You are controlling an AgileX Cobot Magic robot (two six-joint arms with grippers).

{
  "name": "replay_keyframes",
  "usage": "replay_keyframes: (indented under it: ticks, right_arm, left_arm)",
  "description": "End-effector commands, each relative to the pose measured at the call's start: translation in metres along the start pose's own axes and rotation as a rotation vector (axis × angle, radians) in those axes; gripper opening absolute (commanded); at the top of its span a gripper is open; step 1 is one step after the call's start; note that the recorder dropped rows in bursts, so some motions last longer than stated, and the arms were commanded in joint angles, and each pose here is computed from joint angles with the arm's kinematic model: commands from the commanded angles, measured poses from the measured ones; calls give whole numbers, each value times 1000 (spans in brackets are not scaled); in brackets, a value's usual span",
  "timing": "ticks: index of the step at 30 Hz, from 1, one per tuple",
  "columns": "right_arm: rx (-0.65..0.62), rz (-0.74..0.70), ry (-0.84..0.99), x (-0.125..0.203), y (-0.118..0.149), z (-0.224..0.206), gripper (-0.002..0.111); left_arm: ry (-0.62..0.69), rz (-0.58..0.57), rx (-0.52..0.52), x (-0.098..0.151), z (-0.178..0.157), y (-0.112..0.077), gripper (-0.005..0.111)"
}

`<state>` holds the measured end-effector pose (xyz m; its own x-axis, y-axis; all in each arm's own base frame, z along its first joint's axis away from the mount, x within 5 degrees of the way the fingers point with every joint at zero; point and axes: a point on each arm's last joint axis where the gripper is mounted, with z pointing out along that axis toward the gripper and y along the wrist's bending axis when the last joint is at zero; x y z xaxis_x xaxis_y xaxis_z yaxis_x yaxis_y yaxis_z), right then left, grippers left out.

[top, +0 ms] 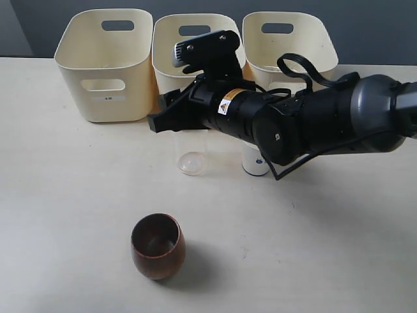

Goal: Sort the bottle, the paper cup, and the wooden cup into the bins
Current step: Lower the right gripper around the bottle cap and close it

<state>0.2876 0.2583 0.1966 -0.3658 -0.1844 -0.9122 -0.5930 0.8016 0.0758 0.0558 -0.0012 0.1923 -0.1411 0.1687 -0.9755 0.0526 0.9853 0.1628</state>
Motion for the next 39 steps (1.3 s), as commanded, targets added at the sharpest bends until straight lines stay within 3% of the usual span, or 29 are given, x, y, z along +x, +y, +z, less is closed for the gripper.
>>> replay_keyframes:
  ticks: [1,12,39]
  right_arm:
    - [1,-33,-8,1,0,1,58]
    - [20,-50,-82,-13,-1,-6,58]
    - [64,-55,42,11,-7,6,58]
  left_arm:
    - [-5,-4,3,0,0,0,0]
    - [-5,-4,3,0,0,0,0]
    - [-5,-4,3,0,0,0,0]
